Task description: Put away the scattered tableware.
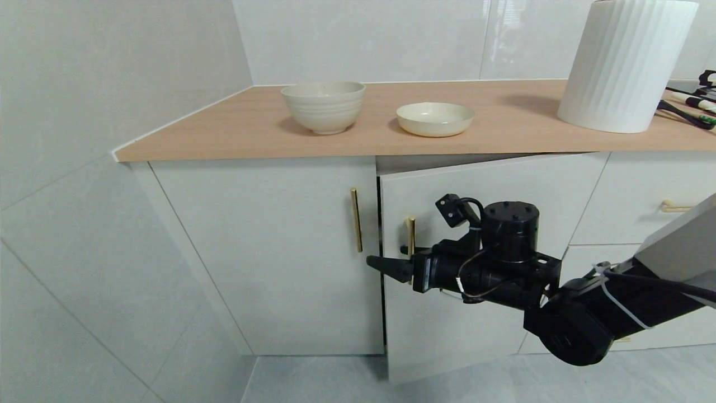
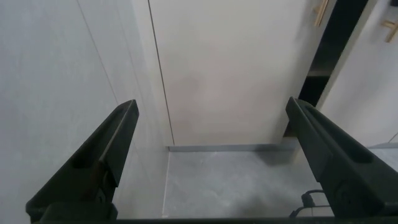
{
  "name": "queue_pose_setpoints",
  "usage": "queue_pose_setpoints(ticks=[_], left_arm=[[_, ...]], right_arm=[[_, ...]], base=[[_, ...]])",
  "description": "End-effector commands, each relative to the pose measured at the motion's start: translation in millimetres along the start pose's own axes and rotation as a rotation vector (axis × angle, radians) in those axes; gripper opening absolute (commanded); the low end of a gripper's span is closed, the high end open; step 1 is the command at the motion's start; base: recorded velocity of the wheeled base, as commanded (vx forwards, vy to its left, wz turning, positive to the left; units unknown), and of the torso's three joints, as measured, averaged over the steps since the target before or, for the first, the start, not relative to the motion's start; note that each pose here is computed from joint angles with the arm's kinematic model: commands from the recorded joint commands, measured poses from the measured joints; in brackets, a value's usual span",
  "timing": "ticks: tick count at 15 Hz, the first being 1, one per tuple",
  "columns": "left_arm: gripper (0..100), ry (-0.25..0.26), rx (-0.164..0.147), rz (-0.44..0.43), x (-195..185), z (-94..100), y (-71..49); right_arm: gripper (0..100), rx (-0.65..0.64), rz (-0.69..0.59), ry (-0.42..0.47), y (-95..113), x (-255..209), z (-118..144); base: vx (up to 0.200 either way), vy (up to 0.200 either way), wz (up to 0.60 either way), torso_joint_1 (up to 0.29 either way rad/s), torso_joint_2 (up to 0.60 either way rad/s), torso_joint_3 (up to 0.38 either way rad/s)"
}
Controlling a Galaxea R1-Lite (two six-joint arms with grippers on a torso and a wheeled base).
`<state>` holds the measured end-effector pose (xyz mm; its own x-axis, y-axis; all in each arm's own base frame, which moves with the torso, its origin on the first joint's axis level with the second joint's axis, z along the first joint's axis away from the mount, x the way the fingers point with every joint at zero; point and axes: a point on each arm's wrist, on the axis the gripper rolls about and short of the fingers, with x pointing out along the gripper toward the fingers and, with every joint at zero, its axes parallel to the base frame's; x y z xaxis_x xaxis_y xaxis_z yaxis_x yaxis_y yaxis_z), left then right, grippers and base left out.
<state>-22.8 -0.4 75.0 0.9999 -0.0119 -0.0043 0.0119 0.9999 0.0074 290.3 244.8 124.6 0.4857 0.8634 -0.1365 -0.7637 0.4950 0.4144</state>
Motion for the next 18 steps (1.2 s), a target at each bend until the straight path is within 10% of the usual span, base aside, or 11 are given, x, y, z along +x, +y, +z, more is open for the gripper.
queue_pose_setpoints(ticks=[1, 4, 9, 12, 18], left_arm=[[100, 0.000, -0.001, 0.001, 0, 0.2, 0.0], [100, -0.092, -0.001, -0.043, -12, 38.1, -0.6], [100, 0.139, -0.025, -0.271, 28, 108.8, -3.7], [100, 0.156, -0.032, -0.311, 84, 149.1, -7.6], [100, 0.334, -0.107, -0.483, 172, 155.9, -37.5]], right_arm=[[100, 0.002, 0.004, 0.008, 1, -3, -2], [100, -0.010, 0.023, 0.007, 0, -7, -8], [100, -0.028, 0.029, 0.019, 3, -6, -12], [100, -0.030, 0.033, 0.021, 5, -6, -13], [100, -0.026, 0.034, 0.037, 5, -2, -19]], base=[[0.000, 0.000, 0.00, 0.000, 0.00, 0.000], [0.000, 0.000, 0.00, 0.000, 0.00, 0.000], [0.000, 0.000, 0.00, 0.000, 0.00, 0.000], [0.000, 0.000, 0.00, 0.000, 0.00, 0.000], [0.000, 0.000, 0.00, 0.000, 0.00, 0.000]])
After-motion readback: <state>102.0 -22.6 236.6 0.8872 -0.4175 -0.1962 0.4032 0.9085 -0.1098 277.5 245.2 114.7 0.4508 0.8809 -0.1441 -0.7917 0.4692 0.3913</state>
